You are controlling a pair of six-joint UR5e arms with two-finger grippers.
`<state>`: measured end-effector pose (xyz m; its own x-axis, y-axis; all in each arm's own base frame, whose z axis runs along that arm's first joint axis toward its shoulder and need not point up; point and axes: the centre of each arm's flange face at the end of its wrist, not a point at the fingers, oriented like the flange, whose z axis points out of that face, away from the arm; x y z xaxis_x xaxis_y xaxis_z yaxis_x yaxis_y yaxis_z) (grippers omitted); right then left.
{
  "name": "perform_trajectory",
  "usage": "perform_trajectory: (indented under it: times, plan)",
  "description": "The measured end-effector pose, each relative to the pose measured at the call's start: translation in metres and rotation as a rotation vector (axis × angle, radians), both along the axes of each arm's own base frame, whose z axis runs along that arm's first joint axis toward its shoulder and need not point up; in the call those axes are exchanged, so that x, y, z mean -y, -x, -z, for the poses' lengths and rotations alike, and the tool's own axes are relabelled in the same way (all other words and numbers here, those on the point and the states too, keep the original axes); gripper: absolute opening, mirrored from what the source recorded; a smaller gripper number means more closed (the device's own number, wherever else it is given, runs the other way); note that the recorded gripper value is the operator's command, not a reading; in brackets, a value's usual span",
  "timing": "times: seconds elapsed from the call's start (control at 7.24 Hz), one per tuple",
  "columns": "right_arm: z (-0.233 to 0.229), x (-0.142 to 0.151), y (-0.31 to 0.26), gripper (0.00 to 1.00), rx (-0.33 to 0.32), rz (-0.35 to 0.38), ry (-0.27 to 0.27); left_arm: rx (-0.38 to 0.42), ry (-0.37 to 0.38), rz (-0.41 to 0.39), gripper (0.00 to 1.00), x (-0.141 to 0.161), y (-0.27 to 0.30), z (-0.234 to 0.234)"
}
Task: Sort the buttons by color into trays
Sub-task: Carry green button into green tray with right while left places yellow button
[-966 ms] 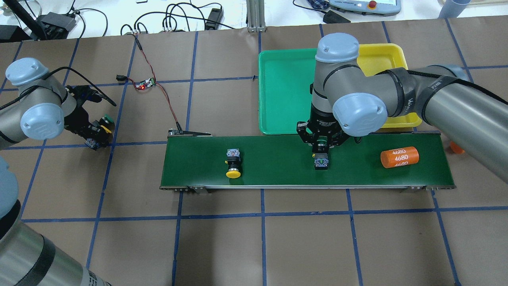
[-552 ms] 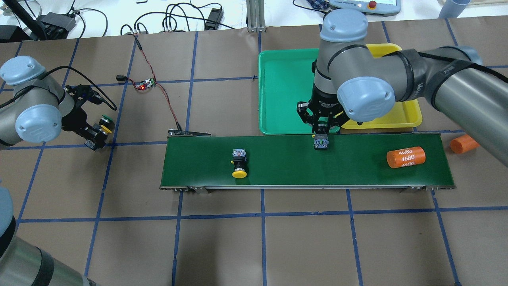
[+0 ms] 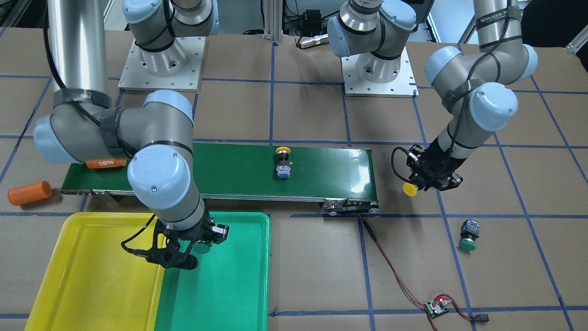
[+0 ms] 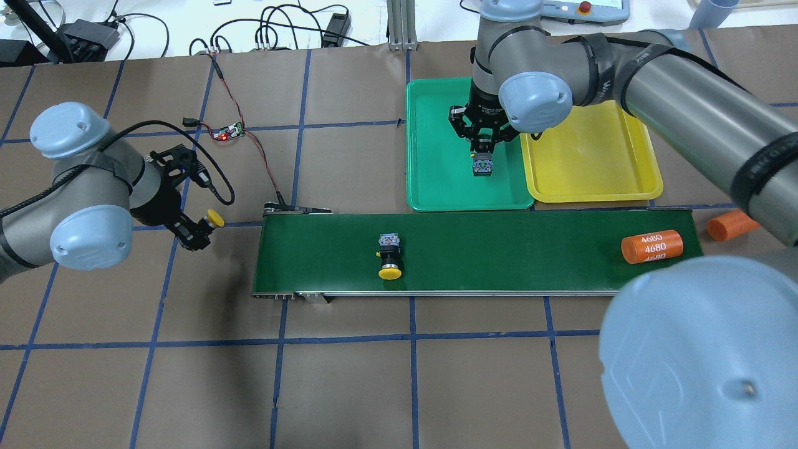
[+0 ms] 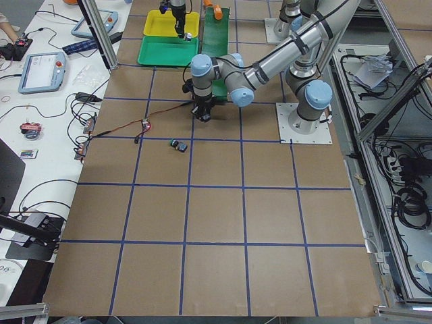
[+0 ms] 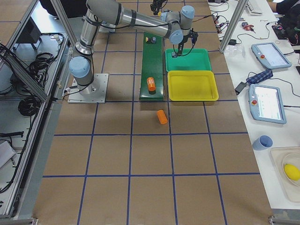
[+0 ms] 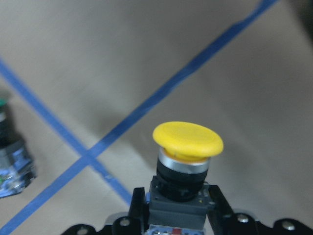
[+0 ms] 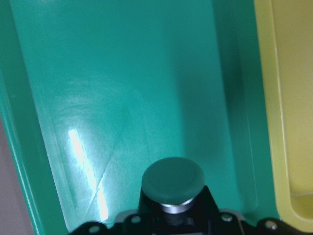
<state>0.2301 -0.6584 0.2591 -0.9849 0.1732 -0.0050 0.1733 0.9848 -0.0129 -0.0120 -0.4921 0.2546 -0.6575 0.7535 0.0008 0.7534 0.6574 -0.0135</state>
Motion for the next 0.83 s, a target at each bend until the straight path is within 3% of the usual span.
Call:
perform_trajectory:
  times: [0.14, 0.28, 0.55, 0.69, 0.83]
  plan:
    - [0.010, 0.007, -0.001, 0.68, 0.001, 0.000, 0.009, 0.009, 0.041, 0.109, 0.00, -0.002, 0.036, -0.015]
    - [0.018, 0.009, -0.001, 1.00, 0.000, 0.000, 0.008, 0.015, 0.070, 0.228, 0.00, -0.002, 0.058, -0.026]
    - [0.027, 0.010, 0.000, 1.00, -0.003, 0.004, -0.001, -0.057, 0.074, 0.470, 0.00, -0.007, 0.102, -0.016]
    - [0.023, 0.010, 0.003, 1.00, -0.003, 0.007, 0.002, -0.081, 0.071, 0.542, 0.69, -0.013, 0.124, -0.012]
    - [0.012, 0.009, 0.008, 1.00, -0.002, 0.014, 0.012, -0.086, 0.067, 0.583, 0.69, -0.020, 0.138, -0.011]
